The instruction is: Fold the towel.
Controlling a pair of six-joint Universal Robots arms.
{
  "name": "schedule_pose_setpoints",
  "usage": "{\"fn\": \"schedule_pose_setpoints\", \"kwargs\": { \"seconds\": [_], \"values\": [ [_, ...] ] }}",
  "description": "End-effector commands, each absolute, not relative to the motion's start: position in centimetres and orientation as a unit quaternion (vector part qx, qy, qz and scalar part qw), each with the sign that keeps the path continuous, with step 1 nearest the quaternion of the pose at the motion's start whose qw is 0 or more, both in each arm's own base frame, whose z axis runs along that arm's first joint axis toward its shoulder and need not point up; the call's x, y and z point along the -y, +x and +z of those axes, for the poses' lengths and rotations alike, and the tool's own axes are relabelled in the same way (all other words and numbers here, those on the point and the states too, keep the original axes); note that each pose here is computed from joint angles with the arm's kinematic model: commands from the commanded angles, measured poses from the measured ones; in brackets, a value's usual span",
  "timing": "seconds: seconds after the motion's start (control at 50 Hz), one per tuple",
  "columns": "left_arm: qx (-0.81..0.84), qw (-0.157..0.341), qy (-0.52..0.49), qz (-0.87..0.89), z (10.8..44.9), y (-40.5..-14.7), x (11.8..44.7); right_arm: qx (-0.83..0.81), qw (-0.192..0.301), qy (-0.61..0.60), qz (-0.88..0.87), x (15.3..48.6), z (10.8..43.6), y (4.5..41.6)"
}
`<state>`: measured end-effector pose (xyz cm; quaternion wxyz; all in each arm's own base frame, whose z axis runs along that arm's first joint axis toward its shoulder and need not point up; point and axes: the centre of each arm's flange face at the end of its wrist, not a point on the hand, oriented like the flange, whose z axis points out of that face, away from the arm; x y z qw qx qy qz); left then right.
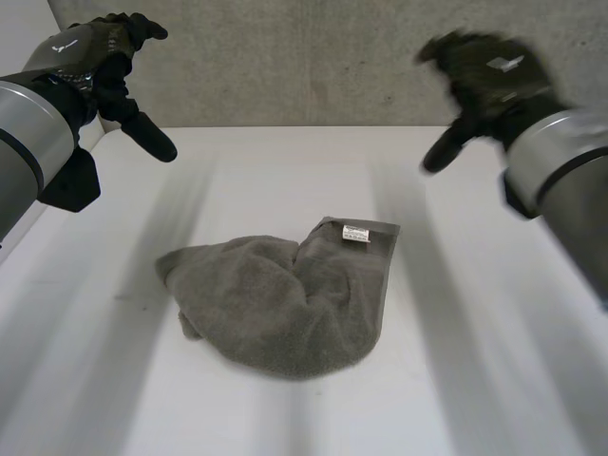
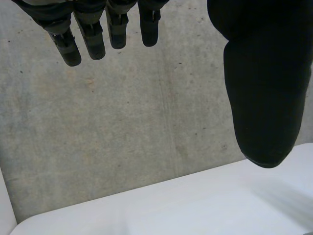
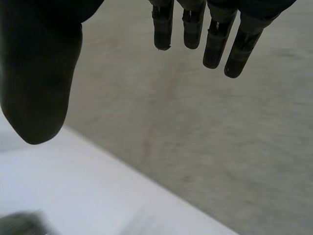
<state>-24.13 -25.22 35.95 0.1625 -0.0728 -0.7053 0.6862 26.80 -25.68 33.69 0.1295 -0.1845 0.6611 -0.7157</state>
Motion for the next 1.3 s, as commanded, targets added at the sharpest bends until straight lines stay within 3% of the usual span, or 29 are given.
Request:
{"fn": "schedule_pose_setpoints", "kwargs": {
  "seconds": [0.02,0.66,0.78,0.9,0.98,1.16,1.3],
  "values": [
    [0.710,0.145,-0.061,0.686,36.6,-23.7,25.1,-0.690,0.068,-0.115,-0.711,27.8,34.4,22.6],
    [0.727,0.130,-0.059,0.672,36.2,-23.2,25.0,-0.685,0.034,-0.178,-0.705,27.8,34.6,22.8],
    [0.749,0.132,-0.083,0.643,33.7,-24.2,26.3,-0.676,0.057,-0.315,-0.663,28.4,30.8,25.5],
    [0.786,0.121,-0.171,0.582,28.1,-25.7,28.7,-0.653,0.109,-0.431,-0.613,29.4,25.7,28.9],
    [0.805,0.113,-0.217,0.540,23.7,-26.1,30.0,-0.647,0.142,-0.461,-0.590,29.7,23.0,31.0],
    [0.810,0.122,-0.234,0.524,18.4,-27.0,31.1,-0.639,0.182,-0.504,-0.551,29.8,16.9,35.8],
    [0.817,0.131,-0.248,0.503,15.3,-27.8,30.8,-0.628,0.173,-0.533,-0.540,29.3,14.2,37.4]
  ]
}}
